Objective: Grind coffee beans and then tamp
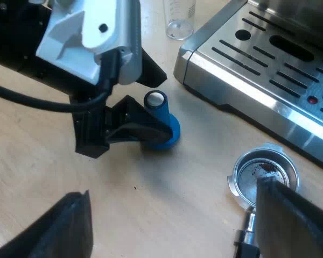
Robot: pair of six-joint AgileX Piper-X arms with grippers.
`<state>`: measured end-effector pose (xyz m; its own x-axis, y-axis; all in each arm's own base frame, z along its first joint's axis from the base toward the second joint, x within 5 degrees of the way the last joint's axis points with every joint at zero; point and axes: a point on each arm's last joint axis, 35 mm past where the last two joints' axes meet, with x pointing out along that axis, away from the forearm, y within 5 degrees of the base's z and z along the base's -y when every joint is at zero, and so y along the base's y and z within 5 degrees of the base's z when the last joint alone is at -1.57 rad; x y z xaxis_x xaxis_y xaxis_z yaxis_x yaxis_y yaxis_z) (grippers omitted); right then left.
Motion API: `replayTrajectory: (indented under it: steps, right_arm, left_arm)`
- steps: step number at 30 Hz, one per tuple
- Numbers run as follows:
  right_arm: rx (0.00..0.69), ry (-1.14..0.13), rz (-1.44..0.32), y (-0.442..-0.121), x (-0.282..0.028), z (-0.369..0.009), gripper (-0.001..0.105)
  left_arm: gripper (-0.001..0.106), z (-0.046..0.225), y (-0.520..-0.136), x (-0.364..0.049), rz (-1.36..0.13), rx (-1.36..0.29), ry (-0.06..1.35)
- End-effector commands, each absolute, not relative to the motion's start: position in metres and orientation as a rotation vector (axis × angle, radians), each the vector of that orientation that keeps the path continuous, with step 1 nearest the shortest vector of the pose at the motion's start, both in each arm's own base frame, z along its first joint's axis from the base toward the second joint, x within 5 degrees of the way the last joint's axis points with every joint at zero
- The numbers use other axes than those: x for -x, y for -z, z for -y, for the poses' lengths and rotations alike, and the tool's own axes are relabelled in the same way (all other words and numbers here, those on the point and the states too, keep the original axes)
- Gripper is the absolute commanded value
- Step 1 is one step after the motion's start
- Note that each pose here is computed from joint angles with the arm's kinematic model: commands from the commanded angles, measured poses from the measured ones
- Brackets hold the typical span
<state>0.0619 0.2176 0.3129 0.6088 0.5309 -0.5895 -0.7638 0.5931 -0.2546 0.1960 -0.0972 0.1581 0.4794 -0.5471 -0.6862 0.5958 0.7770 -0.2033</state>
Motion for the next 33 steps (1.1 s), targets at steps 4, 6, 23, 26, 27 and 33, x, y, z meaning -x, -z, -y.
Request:
replayTrajectory:
  steps: [4,6,23,26,27,33]
  right_arm:
    - [0.519,-0.799,-0.470,-0.318,-0.062,-0.218,0.065]
    - [0.519,-0.799,-0.470,-0.318,-0.062,-0.218,0.065]
    - [0.555,-0.793,-0.495,-0.309,-0.061,-0.215,0.065]
    - [0.555,-0.793,-0.495,-0.309,-0.061,-0.215,0.065]
    - [0.555,-0.793,-0.495,-0.309,-0.061,-0.215,0.065]
    - [0.556,-0.791,-0.495,-0.309,-0.061,-0.215,0.065]
  left_arm:
    - [0.070,0.101,-0.147,-0.203,-0.821,-0.063,0.686]
    - [0.070,0.101,-0.142,-0.204,-0.839,-0.064,0.685]
    - [0.012,0.101,-0.141,-0.203,-0.875,-0.025,0.663]
    - [0.004,0.100,-0.145,-0.200,-0.880,-0.025,0.663]
    - [0.002,0.099,-0.149,-0.198,-0.878,-0.025,0.663]
    - [0.001,0.095,-0.170,-0.189,-0.818,-0.021,0.670]
